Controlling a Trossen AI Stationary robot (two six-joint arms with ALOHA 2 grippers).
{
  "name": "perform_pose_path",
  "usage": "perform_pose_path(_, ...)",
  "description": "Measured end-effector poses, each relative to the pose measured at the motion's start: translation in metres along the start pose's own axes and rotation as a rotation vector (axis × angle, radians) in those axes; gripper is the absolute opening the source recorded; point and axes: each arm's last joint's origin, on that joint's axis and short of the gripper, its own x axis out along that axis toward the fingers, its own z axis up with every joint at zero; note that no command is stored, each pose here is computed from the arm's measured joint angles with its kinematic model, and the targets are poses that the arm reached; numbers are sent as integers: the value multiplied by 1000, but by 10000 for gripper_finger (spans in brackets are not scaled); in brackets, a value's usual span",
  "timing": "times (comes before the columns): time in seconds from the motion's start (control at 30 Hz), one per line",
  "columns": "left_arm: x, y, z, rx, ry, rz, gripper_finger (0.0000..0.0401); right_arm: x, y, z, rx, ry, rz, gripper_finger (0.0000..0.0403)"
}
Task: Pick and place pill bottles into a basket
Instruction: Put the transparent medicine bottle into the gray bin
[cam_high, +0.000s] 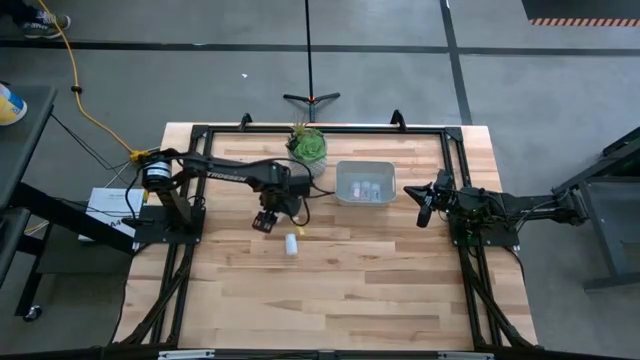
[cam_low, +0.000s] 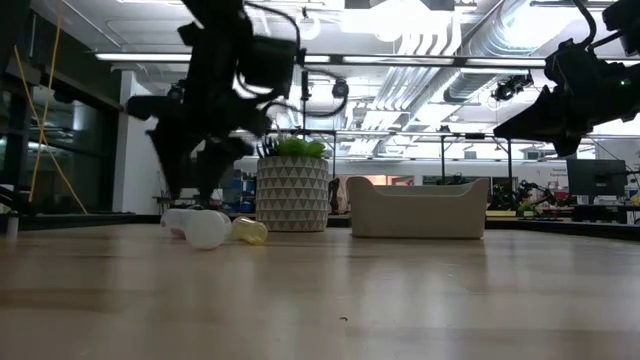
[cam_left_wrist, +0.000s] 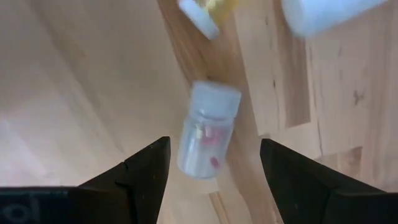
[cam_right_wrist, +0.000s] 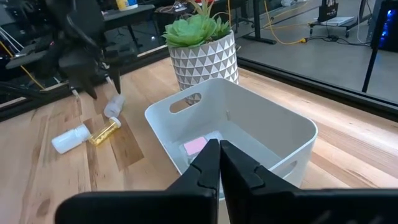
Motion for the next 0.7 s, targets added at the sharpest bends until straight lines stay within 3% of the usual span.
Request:
perform_pose_path(0.23,22,-3,-10,-1,54,26,285,0,0,0,0,0,0,4)
perform_pose_path(0.7,35,-3,-10,-28,1,47,284,0,0,0,30,0,0,4)
